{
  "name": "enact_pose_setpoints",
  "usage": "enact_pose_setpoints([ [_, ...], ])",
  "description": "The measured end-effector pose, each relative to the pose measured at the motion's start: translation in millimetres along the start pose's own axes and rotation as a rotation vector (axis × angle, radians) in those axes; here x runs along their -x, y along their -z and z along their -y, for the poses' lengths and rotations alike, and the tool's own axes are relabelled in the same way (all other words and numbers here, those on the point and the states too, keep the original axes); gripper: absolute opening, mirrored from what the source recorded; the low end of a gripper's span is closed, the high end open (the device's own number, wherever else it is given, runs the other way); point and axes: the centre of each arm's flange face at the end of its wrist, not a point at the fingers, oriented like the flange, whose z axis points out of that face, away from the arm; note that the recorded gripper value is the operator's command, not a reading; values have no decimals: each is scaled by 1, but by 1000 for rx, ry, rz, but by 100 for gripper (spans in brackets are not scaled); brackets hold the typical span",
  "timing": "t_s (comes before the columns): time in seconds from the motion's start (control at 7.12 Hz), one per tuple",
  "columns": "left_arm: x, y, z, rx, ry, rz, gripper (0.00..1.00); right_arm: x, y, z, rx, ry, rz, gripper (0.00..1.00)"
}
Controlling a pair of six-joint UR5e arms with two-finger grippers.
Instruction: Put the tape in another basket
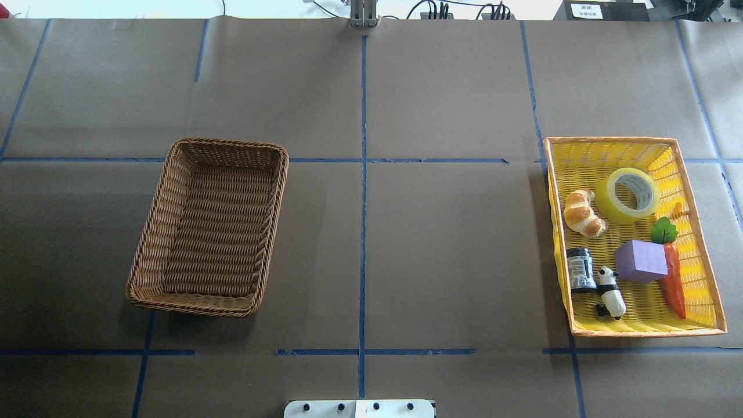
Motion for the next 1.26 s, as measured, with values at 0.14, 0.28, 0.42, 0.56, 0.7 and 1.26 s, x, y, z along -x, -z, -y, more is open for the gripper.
enact_pose_setpoints([
  [0.14, -1, 1, 0, -2, -2, 0, 100, 4, -3, 4, 4, 6, 14, 100],
  [0.28, -2, 2, 1, -4, -4, 1, 100, 10, -7, 6, 11, 5, 39, 100],
  [0.42, -5, 5, 2, -10, -4, 3, 100, 22, -11, 10, 12, 8, 59, 100],
  [0.56, -10, 10, 4, -20, 4, 6, 100, 46, -18, 16, 9, 12, 74, 100],
  [0.7, -15, 15, 5, -30, 17, 8, 100, 74, -32, 22, 4, 6, 90, 100],
  [1.26, -24, 18, 8, -35, 20, 5, 100, 155, -97, 22, 27, -61, 92, 100],
])
